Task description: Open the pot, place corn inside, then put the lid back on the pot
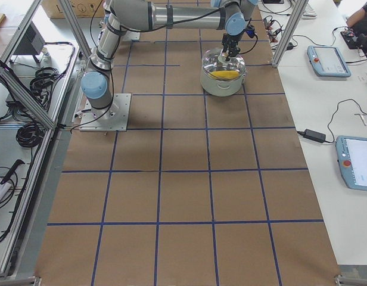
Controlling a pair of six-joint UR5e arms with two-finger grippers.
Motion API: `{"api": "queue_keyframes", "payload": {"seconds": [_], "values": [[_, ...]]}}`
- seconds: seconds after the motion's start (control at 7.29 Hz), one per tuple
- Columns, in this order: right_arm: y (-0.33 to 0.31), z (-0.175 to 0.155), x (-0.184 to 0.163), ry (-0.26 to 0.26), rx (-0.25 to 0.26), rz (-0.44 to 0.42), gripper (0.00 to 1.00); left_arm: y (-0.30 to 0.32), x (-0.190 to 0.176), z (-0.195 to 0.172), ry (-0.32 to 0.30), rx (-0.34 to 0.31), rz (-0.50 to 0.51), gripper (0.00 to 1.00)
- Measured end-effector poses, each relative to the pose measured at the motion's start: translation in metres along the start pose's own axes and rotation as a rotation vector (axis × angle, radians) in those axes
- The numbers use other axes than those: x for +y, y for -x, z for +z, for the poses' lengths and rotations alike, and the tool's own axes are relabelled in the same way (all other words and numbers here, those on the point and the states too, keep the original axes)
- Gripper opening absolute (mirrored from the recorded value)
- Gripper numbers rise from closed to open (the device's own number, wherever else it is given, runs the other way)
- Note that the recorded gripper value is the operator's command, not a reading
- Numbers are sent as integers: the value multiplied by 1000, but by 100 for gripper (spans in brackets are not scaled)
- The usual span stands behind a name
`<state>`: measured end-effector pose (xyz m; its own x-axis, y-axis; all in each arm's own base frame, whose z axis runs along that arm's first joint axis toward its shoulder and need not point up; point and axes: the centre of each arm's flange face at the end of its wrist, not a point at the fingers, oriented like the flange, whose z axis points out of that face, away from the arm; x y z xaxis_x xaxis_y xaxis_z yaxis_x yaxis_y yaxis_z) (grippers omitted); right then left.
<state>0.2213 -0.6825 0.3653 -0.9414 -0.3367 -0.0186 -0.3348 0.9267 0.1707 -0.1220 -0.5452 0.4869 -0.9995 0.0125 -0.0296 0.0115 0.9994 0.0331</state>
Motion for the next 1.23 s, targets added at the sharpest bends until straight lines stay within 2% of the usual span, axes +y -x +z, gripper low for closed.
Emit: {"api": "queue_keyframes", "payload": {"seconds": [0.55,0.96,1.23], "values": [[-1,6,-4,8,-1,1,46,1,-1,0,-1,4,-3,100],[-2,3,-4,1,3,9,80,2,0,0,-4,8,-4,100],[-2,-1,-4,-9,4,15,82,1,-1,-1,-6,10,-3,100]]}}
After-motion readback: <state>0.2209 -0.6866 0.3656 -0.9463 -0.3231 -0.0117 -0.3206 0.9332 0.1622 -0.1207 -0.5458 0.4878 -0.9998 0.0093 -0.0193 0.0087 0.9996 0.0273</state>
